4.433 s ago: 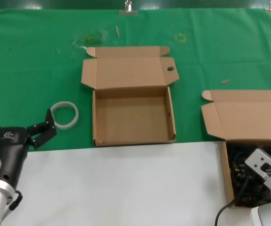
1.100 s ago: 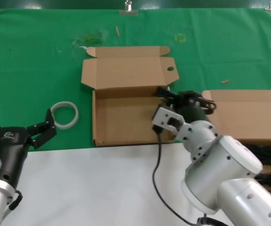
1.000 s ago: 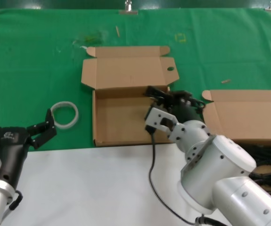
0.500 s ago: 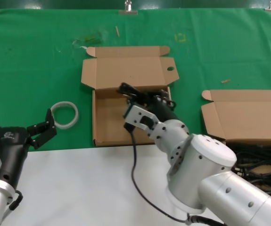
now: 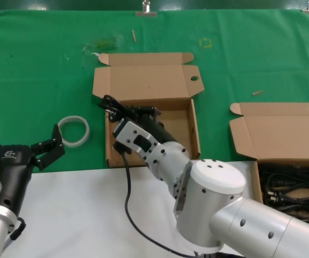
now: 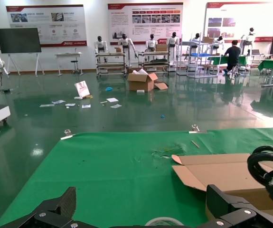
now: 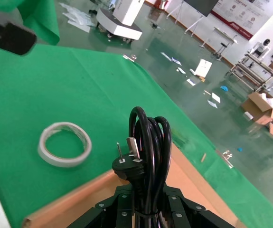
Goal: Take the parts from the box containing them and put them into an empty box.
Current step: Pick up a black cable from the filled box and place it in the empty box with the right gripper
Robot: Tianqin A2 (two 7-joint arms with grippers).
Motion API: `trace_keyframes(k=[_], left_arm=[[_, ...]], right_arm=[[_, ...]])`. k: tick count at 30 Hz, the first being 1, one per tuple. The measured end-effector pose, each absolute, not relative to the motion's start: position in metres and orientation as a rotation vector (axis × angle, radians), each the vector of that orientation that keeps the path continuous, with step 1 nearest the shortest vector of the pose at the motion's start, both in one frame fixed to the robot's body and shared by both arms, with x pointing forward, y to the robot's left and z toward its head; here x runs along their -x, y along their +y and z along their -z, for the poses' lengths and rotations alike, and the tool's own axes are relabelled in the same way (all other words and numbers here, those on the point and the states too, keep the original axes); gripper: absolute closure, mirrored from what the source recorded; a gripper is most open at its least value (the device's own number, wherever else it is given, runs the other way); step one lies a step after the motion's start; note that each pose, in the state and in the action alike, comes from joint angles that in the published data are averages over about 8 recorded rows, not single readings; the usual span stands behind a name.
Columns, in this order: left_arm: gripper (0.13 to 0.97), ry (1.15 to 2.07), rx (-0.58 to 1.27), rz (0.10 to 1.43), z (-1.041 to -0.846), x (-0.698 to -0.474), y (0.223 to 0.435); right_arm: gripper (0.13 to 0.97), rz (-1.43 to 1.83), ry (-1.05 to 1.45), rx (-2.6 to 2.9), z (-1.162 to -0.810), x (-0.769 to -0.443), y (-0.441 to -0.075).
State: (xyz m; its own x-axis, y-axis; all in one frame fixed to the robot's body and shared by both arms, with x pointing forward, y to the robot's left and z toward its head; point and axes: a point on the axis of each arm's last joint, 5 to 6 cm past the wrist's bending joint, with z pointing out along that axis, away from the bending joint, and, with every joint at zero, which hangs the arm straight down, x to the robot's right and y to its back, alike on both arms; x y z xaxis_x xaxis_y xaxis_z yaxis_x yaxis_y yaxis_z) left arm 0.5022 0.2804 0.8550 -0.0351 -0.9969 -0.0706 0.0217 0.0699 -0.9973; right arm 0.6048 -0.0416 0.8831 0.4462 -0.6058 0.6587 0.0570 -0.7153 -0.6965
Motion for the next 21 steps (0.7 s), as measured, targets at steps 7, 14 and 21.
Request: trace_keyframes(k=[7,14,21], left_arm=[[0.132,1.253,1.125,1.193,-0.855,-0.5022,0.2804],[0.132,1.253,1.125,1.193,-0.855,-0.5022,0.2804],[0.132,1.253,1.125,1.193,-0.855,-0.5022,0.2804]], right_arm=[[0.867,1.267,0.475,2.035,-0.8805,-0.6022,-0.0379],[0.845,1.266,0.475,2.035,-0.8804,-0.6021,-0.0378],[0.795,1.266,0.475,2.035,-0.8804,-0.6021,-0.0378]])
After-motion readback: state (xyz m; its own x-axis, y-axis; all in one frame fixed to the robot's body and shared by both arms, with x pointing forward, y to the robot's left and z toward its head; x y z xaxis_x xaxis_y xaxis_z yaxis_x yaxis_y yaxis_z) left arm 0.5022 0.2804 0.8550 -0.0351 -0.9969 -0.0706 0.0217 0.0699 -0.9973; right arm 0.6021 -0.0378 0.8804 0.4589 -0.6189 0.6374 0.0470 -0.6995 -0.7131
